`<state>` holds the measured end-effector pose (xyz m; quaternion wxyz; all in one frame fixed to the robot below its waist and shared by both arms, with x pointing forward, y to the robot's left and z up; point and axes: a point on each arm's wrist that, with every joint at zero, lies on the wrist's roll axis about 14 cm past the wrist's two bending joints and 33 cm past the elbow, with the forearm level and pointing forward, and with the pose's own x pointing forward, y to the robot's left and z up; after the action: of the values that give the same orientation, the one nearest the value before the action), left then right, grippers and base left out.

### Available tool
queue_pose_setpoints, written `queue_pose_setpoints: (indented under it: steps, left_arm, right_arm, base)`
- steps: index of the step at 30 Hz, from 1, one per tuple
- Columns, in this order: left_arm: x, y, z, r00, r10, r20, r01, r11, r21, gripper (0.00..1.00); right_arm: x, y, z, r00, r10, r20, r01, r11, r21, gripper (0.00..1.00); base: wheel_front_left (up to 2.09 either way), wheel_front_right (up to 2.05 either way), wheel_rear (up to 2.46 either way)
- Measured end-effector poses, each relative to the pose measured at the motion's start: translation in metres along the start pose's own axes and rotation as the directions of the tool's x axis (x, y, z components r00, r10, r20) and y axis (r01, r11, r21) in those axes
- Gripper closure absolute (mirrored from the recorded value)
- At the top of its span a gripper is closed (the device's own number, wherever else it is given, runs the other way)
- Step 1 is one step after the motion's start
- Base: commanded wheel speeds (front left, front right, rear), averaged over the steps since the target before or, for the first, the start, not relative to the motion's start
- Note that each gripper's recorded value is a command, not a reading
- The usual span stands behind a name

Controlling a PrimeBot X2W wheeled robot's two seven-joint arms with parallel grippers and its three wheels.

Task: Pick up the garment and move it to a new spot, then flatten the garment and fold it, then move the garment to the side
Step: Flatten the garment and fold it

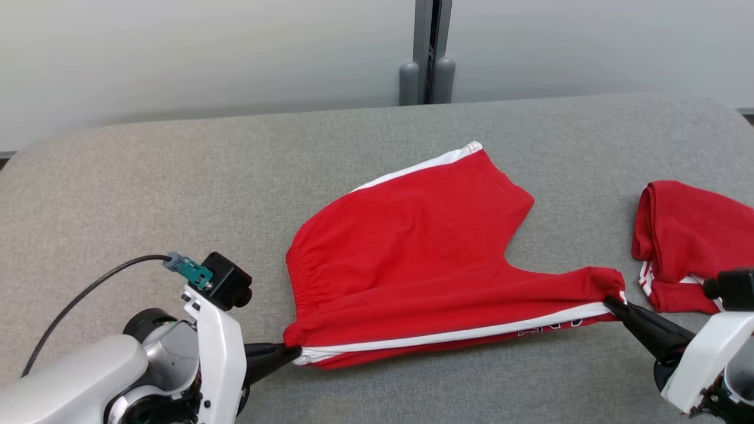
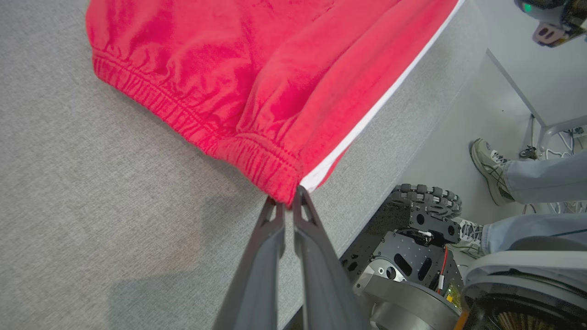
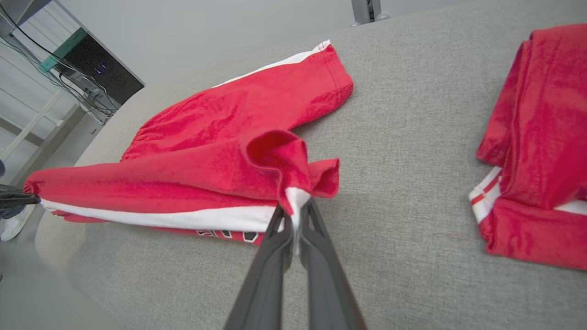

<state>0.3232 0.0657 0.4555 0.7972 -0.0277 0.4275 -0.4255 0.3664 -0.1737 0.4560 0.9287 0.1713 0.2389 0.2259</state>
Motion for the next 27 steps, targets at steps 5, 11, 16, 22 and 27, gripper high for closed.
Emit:
queue_pose_setpoints:
  steps: [5,11,16,22,27]
  left_arm:
    - [0.001,0.006,0.001,0.998,-0.019,-0.063,0.015,0.999,-0.049,1.0]
    - [0.005,0.028,0.03,0.99,-0.052,-0.128,0.04,0.995,-0.096,1.0]
    - [0.014,0.05,0.044,0.979,-0.082,-0.185,0.06,0.991,-0.118,1.0]
    - [0.024,0.081,0.078,0.991,-0.062,-0.121,0.042,0.986,-0.16,1.0]
    - [0.031,0.104,0.088,0.993,-0.033,-0.115,0.01,0.981,-0.192,1.0]
  right_arm:
    - [0.013,-0.003,0.003,0.997,0.005,-0.072,-0.005,1.0,0.001,1.0]
    - [0.053,-0.009,0.048,0.995,0.019,-0.094,-0.022,0.999,-0.03,1.0]
    - [0.088,-0.022,0.06,0.987,0.012,-0.162,-0.014,1.0,-0.008,1.0]
    - [0.131,-0.03,0.067,0.976,0.018,-0.219,-0.021,1.0,-0.012,1.0]
    - [0.165,-0.031,0.076,0.975,0.026,-0.22,-0.032,0.999,-0.021,1.0]
  base:
    - [0.0,0.0,0.0]
    - [0.0,0.0,0.0]
    - [0.0,0.0,0.0]
    - [0.0,0.0,0.0]
    - [0.0,0.0,0.0]
